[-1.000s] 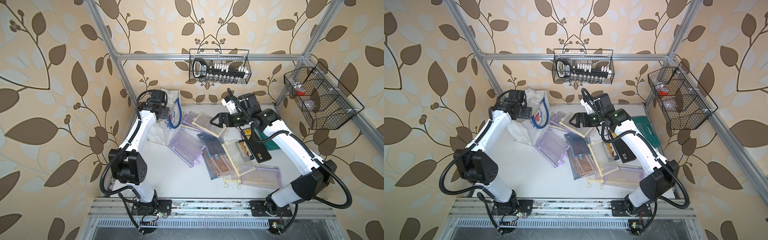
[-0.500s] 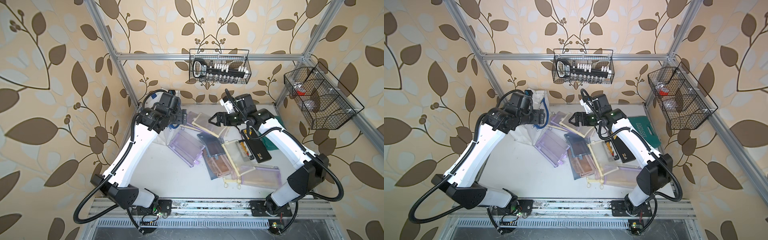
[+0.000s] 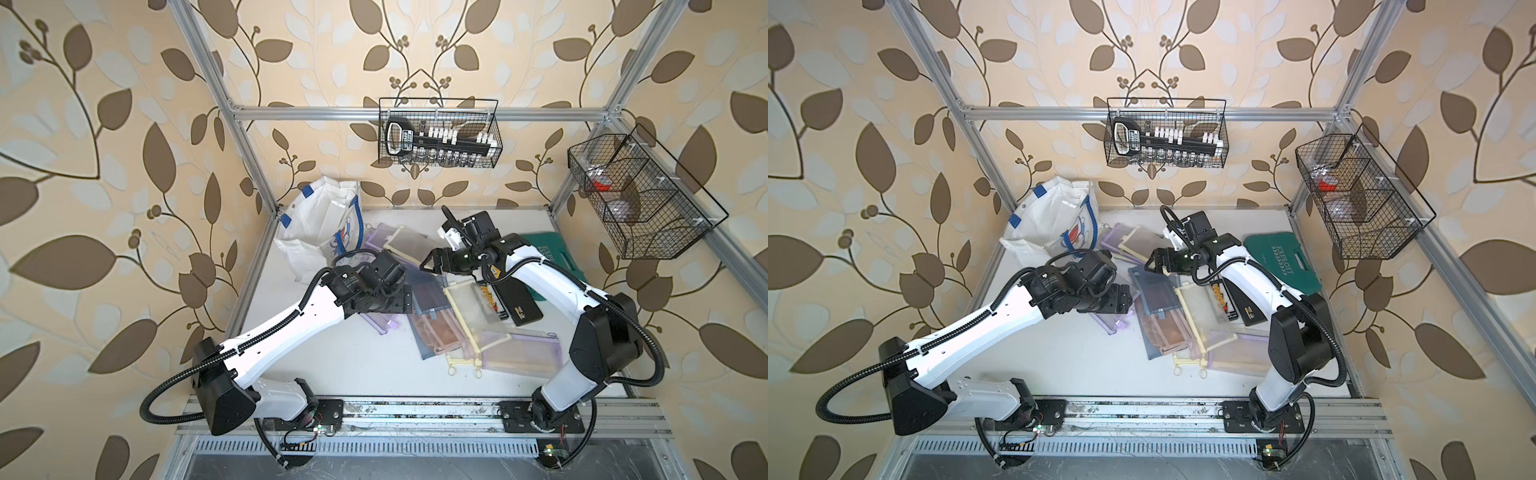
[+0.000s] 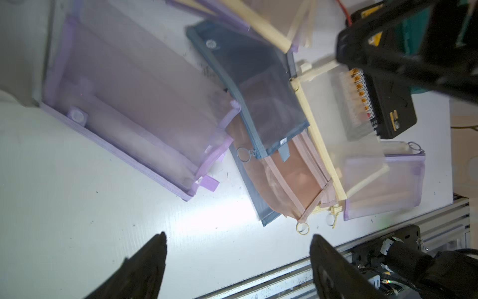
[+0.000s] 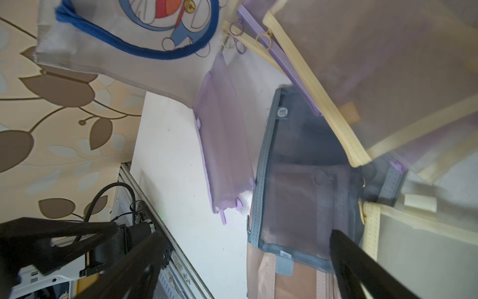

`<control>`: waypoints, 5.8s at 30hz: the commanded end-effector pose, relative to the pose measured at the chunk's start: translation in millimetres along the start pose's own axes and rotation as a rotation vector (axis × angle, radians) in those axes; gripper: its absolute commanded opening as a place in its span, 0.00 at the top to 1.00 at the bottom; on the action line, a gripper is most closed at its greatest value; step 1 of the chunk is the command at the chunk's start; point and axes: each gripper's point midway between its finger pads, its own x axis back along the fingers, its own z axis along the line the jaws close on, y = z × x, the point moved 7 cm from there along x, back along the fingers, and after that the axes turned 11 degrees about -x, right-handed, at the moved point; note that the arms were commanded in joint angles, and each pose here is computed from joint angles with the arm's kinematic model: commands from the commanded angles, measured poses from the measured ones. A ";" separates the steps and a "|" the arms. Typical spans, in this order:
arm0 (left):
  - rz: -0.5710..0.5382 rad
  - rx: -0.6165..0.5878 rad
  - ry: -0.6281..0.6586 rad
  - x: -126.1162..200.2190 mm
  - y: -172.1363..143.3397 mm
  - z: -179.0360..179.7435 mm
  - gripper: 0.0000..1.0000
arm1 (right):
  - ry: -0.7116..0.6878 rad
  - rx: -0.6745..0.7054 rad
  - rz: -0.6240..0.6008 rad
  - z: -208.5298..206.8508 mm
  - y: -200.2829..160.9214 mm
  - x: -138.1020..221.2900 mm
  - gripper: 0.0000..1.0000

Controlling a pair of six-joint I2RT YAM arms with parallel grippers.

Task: Put the pencil pouch into the canvas bag
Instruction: Place the pencil pouch in the canvas bag, then pick up the pencil pouch, then place the pencil pouch in the canvas bag.

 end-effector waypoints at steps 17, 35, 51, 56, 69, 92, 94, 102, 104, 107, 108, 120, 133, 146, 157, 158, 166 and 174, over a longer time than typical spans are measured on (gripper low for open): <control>0.046 0.519 -0.067 -67.3 -41.8 78.5 0.23 | 0.009 0.083 0.166 19.4 -12.2 -75.3 0.09; -0.022 0.725 -0.020 -92.2 -69.8 132.9 0.30 | 0.015 0.159 0.235 43.8 -19.1 -176.1 0.22; -0.018 0.731 0.008 -109.6 -72.0 143.7 0.41 | -0.097 0.277 0.117 69.8 -17.8 -135.1 0.19; 0.007 0.732 -0.003 -115.0 -75.4 143.1 0.44 | -0.002 0.273 0.200 83.1 -33.1 -152.4 0.23; 0.016 0.739 -0.049 -122.1 -81.8 141.2 0.55 | 0.049 0.185 0.341 64.4 -60.1 -191.7 0.36; 0.042 0.674 -0.081 -115.0 -71.8 133.5 0.71 | 0.140 0.148 0.350 62.0 -65.0 -170.4 1.00; 0.025 0.645 -0.095 -104.8 -65.4 129.9 0.67 | 0.156 0.152 0.322 64.8 -58.9 -152.5 1.00; -0.115 0.458 -0.233 -40.8 -33.8 105.3 0.31 | 0.326 0.167 0.194 85.2 -41.5 -56.8 1.00; -0.203 0.390 -0.305 -17.7 -21.3 95.3 0.22 | 0.376 0.172 0.173 94.0 -41.6 -34.4 1.00; -0.339 0.292 -0.426 16.0 -1.6 79.1 0.11 | 0.439 0.202 0.133 109.7 -40.2 -3.9 1.00; -0.373 0.271 -0.459 24.3 3.4 74.9 0.08 | 0.462 0.210 0.127 114.5 -39.8 3.9 1.00; -0.652 0.144 -0.714 76.2 42.6 47.5 0.04 | 0.668 0.292 0.124 145.3 -49.7 56.4 1.00; -0.711 0.108 -0.801 94.1 51.1 38.6 0.49 | 0.720 0.271 0.132 149.1 -53.2 65.4 1.00; -0.681 0.098 -0.356 112.5 48.4 65.5 1.00 | 0.434 0.118 -0.008 103.3 -20.3 59.4 0.31; -0.573 -0.177 0.389 155.9 140.9 104.2 1.00 | 0.186 0.169 -0.102 96.7 -8.1 80.6 0.04; -0.582 -0.201 0.438 162.0 153.4 108.2 1.00 | 0.178 0.170 -0.103 95.8 -9.1 82.1 0.04; -0.633 -0.273 0.750 172.0 225.1 153.4 1.00 | 0.170 0.172 -0.107 92.6 -18.0 89.9 0.02; -0.553 -0.466 0.852 132.4 249.9 181.5 1.00 | 0.179 0.172 -0.098 92.6 -18.7 87.8 0.02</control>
